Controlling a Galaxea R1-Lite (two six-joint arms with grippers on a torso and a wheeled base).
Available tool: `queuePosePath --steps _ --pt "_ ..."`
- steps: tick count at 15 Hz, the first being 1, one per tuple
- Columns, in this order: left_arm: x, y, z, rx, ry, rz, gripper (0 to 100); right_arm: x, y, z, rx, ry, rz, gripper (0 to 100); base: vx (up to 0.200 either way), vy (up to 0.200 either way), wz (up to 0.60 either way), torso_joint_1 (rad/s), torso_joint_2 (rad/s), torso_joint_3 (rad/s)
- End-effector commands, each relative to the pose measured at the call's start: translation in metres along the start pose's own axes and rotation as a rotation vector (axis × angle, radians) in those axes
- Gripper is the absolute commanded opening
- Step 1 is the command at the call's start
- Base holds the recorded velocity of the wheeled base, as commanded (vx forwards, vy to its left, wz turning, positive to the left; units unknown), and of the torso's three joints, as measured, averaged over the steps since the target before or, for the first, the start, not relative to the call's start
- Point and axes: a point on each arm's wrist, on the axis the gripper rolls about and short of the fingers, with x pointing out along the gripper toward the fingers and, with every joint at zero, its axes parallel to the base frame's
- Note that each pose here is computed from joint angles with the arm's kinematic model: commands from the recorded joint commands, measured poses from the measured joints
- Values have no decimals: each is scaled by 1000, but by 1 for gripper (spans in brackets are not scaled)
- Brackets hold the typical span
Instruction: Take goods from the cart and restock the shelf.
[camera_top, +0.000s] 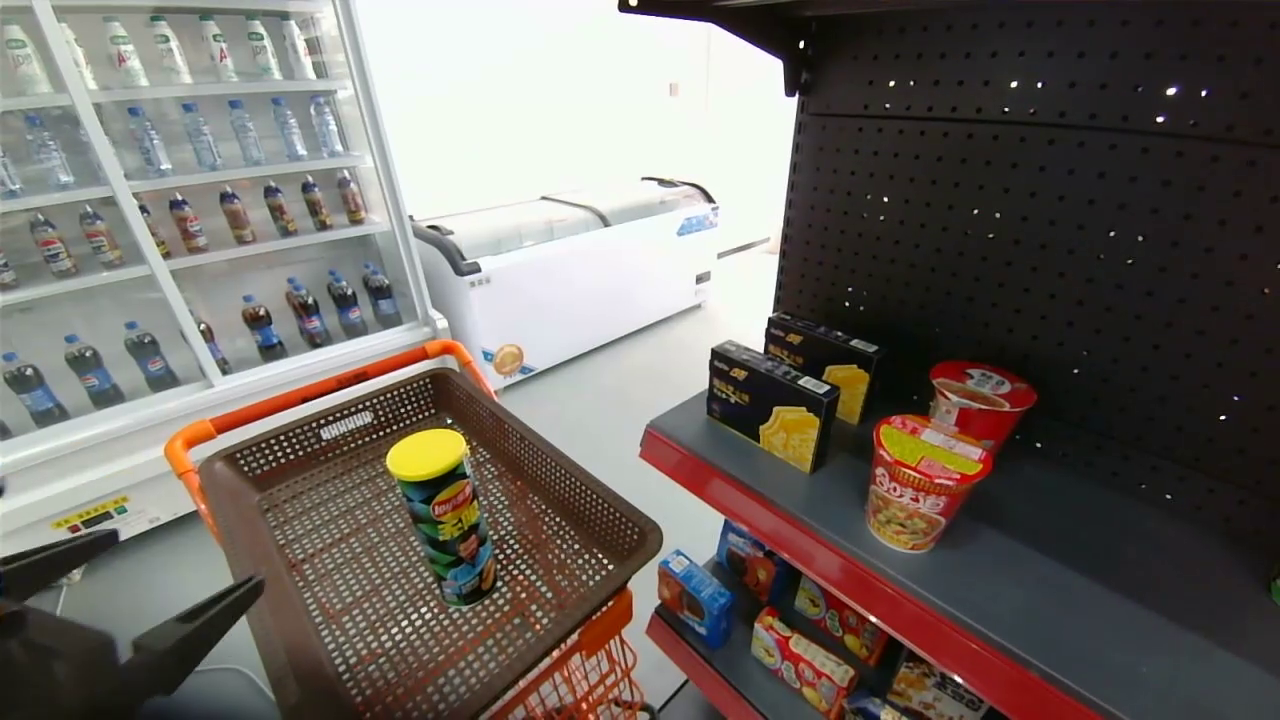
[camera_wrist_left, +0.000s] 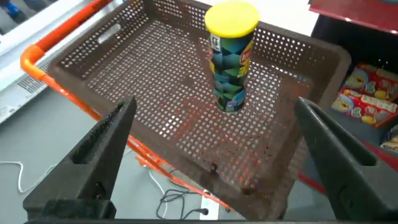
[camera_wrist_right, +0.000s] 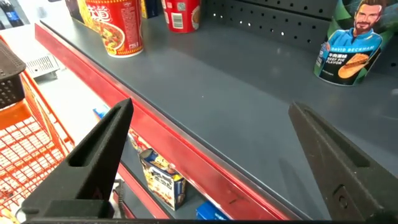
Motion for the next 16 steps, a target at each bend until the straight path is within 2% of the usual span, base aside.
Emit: queuePosePath --steps 1,5,7,9,10,12,16 --pt "58 -7 -7 21 148 -75 100 0 0 0 0 1 0 100 0 0 0 0 0 0" --pt "97 -10 -19 6 261 -109 100 0 0 0 0 3 0 100 0 0 0 0 0 0" --pt "113 -10 -23 4 267 -111 100 0 0 0 0 1 0 100 0 0 0 0 0 0" --pt "128 -11 -28 -16 283 -109 100 0 0 0 0 1 0 100 0 0 0 0 0 0" --pt "134 -11 -31 -29 284 -105 100 0 0 0 0 1 0 100 0 0 0 0 0 0" --pt "144 -11 -38 -33 283 -100 100 0 0 0 0 1 0 100 0 0 0 0 0 0" --pt "173 -7 -46 -40 206 -76 100 0 0 0 0 1 0 100 0 0 0 0 0 0"
